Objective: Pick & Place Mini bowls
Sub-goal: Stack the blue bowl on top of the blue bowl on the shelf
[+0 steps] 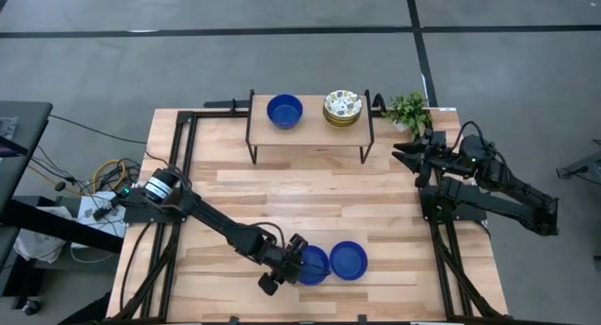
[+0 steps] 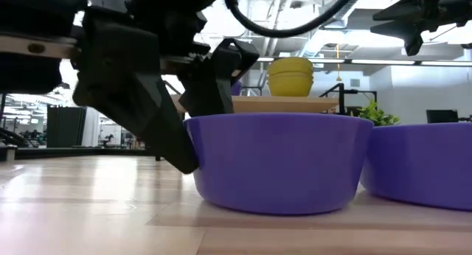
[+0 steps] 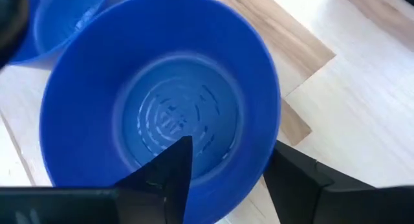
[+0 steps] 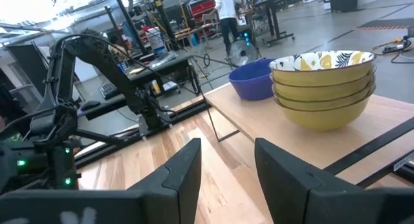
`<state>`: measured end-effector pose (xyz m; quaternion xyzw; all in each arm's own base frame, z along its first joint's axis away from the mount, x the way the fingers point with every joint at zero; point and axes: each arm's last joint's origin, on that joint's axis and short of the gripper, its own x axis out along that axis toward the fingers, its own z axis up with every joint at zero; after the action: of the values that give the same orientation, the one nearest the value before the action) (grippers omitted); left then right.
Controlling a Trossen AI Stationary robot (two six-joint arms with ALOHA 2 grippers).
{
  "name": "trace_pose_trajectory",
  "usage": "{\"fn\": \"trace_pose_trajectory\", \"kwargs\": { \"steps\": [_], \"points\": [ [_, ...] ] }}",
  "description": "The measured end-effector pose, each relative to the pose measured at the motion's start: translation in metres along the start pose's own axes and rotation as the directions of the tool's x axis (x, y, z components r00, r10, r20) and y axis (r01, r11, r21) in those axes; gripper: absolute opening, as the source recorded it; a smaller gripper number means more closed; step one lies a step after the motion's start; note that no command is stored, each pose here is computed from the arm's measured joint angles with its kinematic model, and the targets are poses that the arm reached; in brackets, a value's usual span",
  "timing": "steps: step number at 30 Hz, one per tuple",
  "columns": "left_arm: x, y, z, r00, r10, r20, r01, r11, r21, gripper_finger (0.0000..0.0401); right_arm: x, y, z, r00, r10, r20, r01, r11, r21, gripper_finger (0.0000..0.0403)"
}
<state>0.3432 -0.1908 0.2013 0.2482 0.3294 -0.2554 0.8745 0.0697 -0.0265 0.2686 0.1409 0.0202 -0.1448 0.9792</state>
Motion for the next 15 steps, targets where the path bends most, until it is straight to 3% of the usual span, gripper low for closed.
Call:
{"fn": "trace_pose_trajectory", "kwargs": {
  "steps": [10,15],
  "points": [
    [0.0099,-0.0038,-0.0038,0.998,-0.061,0.000,0.061,0.998,0.001,0.0098,0.0000,0.0000,0.0000,1.000,0.001,0.000,-0.001,1.000,0.000,0.0134],
    [0.0106,-0.0043,-0.0044,0.998,-0.064,-0.003,0.064,0.998,-0.005,0.0038,-0.0001,0.0001,0.0000,1.000,0.001,0.000,-0.001,1.000,0.000,0.0133]
  ]
}}
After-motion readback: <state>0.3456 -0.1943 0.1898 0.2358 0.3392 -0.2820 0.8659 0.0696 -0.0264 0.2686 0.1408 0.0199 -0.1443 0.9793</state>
